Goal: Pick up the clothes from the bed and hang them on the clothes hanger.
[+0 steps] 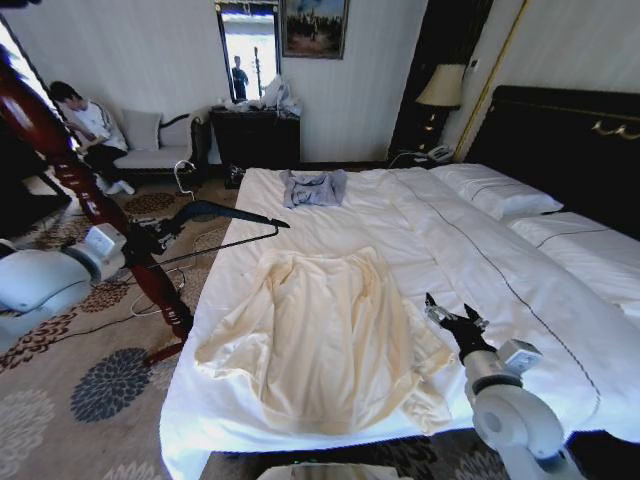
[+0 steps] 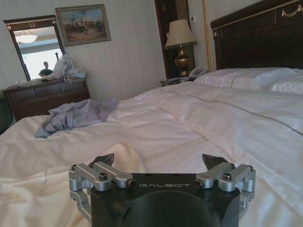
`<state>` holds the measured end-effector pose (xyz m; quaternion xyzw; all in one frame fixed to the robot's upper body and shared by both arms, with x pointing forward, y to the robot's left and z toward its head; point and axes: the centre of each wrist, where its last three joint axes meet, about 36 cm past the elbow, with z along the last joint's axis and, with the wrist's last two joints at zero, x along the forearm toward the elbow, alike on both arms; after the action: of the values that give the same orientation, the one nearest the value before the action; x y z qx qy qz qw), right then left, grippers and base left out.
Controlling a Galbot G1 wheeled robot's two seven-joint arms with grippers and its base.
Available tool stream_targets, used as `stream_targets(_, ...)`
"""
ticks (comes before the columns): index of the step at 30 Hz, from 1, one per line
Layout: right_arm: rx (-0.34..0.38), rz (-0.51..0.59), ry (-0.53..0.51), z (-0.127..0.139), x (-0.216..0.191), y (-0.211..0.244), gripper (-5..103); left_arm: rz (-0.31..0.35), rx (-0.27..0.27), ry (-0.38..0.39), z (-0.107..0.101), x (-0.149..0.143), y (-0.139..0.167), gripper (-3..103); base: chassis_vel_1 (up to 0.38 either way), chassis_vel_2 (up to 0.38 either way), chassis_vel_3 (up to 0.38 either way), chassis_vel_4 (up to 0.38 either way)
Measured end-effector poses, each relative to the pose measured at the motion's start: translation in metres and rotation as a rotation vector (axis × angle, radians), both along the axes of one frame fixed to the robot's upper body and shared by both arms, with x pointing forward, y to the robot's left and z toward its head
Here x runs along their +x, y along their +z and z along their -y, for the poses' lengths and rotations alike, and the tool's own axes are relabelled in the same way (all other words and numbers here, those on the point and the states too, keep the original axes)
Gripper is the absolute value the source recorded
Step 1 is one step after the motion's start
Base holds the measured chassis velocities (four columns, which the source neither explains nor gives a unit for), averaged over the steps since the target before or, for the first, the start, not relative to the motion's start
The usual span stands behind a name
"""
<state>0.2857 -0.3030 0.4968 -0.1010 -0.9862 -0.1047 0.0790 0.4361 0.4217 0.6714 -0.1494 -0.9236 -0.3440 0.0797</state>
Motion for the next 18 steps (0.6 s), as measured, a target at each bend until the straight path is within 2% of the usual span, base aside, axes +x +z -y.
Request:
stream_targets(6,0.021,0.005,0.006,-0.007,0.004,-0.002,100,-0.057,-0.058,0.054,-0.015,-0.001,-0.03,23,0.0,0.0,0.0,0.0)
stream_targets(7,0.022,0.002,0.004,-0.008,0.003,-0.003,100,-0.088,-0.092,0.084,-0.026,-0.007,-0.055,23,0.0,0.0,0.0,0.0)
stream_targets(8,0.019,-0.002,0.0,-0.006,0.003,-0.003,100,-0.137,-0.131,0.136,-0.037,-0.015,-0.094,23,0.0,0.0,0.0,0.0)
stream_targets(9,0.019,-0.002,0.0,-0.006,0.003,-0.003,100,-0.137,-0.131,0.136,-0.037,-0.015,-0.094,23,0.0,0.0,0.0,0.0)
stream_targets(10,0.016,-0.003,-0.002,-0.005,0.003,-0.003,100,-0.168,-0.163,0.168,-0.038,-0.019,-0.117,23,0.0,0.0,0.0,0.0)
stream_targets(11,0.011,-0.002,-0.001,-0.001,0.005,-0.002,100,-0.204,-0.295,0.242,-0.025,-0.018,-0.173,23,0.0,0.0,0.0,0.0)
stream_targets(13,0.008,0.001,0.003,0.001,0.007,-0.001,100,-0.166,-0.394,0.265,0.002,0.005,-0.192,23,0.0,0.0,0.0,0.0)
stream_targets(14,0.008,0.001,0.003,0.001,0.007,-0.001,100,-0.166,-0.394,0.265,0.002,0.005,-0.192,23,0.0,0.0,0.0,0.0)
stream_targets(17,-0.003,-0.002,-0.007,0.004,0.008,0.001,100,-0.136,-0.492,0.229,0.05,0.044,-0.208,23,-0.014,-0.035,-0.016,-0.017)
stream_targets(18,-0.004,-0.002,-0.01,0.005,0.008,0.001,100,-0.136,-0.503,0.22,0.057,0.048,-0.209,23,0.0,0.0,0.0,0.0)
